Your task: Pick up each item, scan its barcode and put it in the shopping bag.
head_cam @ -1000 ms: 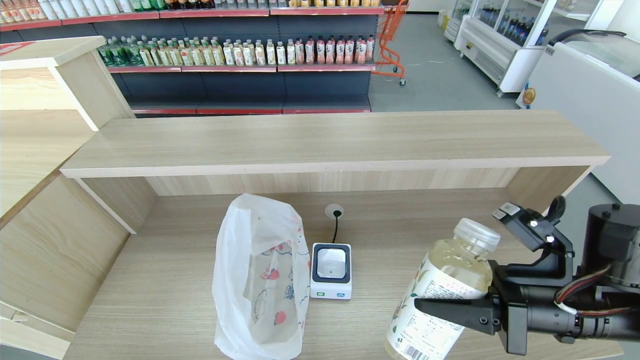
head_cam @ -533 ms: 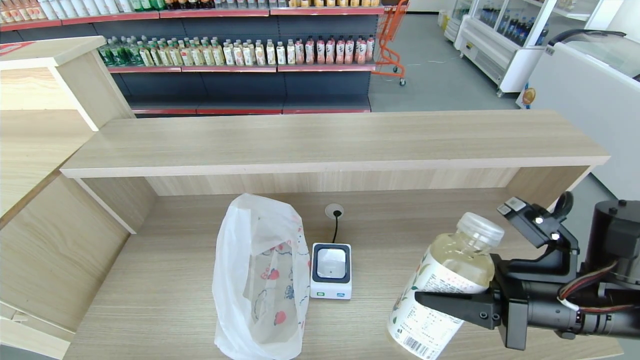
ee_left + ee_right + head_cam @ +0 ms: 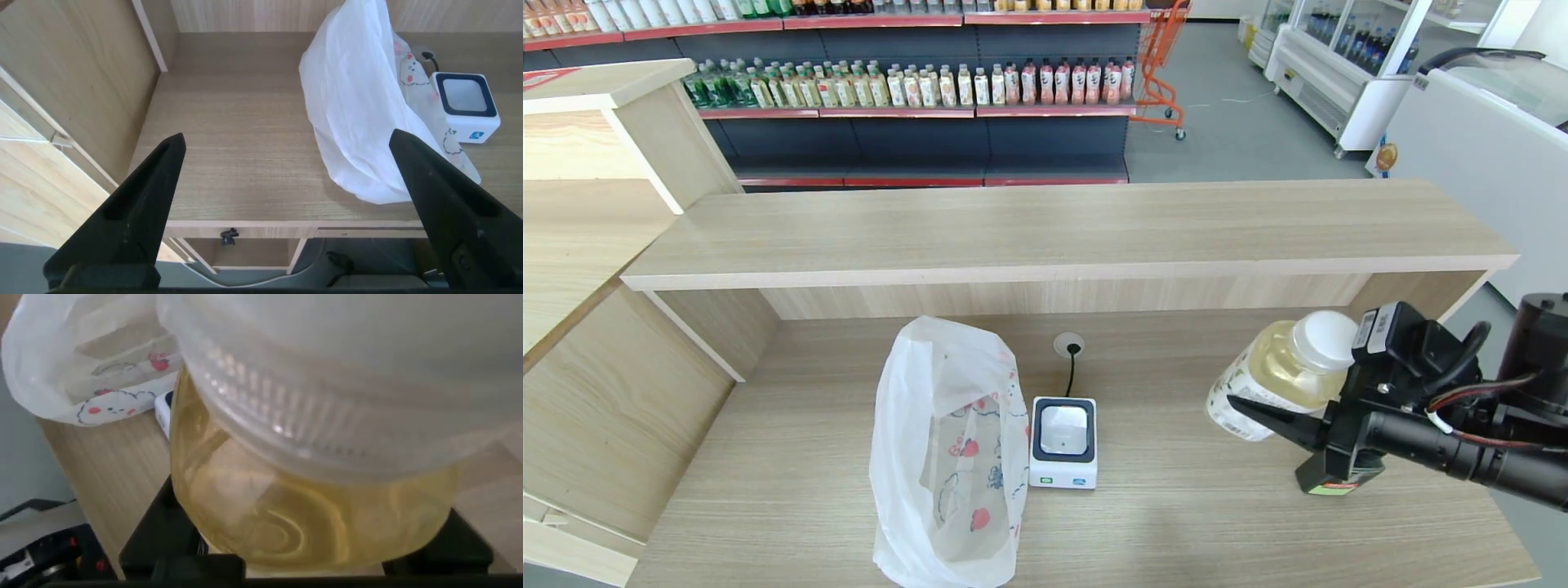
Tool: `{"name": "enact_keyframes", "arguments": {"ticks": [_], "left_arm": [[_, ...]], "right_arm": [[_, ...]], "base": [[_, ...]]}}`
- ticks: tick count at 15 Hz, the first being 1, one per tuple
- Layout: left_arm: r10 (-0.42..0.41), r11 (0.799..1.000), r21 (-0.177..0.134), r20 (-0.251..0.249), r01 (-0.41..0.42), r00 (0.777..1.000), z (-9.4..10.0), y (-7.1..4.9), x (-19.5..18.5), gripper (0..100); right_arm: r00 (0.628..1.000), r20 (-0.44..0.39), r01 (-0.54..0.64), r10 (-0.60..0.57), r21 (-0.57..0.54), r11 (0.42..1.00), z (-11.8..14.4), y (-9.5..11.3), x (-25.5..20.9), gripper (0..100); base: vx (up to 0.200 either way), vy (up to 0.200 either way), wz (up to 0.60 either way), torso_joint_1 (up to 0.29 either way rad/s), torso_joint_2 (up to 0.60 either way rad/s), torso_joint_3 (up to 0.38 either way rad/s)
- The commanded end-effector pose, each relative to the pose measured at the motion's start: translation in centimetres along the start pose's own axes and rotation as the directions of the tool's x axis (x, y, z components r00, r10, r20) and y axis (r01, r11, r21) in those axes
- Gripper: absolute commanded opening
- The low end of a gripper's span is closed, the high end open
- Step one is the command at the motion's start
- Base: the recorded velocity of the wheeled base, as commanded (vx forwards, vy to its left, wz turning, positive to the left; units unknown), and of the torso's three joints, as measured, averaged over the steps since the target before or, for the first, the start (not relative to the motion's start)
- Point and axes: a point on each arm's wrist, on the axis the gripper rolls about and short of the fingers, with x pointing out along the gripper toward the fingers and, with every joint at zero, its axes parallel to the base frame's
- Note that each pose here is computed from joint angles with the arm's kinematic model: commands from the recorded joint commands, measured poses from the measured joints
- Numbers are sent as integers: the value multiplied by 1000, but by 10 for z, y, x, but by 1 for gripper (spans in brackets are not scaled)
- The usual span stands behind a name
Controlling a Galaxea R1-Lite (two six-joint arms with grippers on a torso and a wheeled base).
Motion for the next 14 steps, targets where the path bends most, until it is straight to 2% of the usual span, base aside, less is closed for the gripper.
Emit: {"name": "enact_keyframes", "arguments": {"ticks": [1,3,9,12,14], "left_arm": [[0,1000,0,-1,0,1000,0,0,0,100],[0,1000,0,0,0,1000,0,0,0,100],[0,1000,0,-1,0,1000,0,0,0,100],[0,1000,1,0,0,1000,0,0,0,100],[0,1000,0,-1,0,1000,0,0,0,100]], "right_arm": [[999,3,41,-41,-48,998,-1,-5,1,0],[999,-3,53,-54,-81,995,-2,-3,-1,0],[996,-18,81,-82,-38,996,-6,-5,-13,0],[997,-15,71,-71,-11,997,-5,-3,-13,0],[998,-16,66,-65,42,997,-6,-2,-12,0]], "base": [[0,0,0,0,0,0],[0,0,0,0,0,0],[0,0,0,0,0,0],[-200,0,0,4,7,5],[0,0,0,0,0,0]]}}
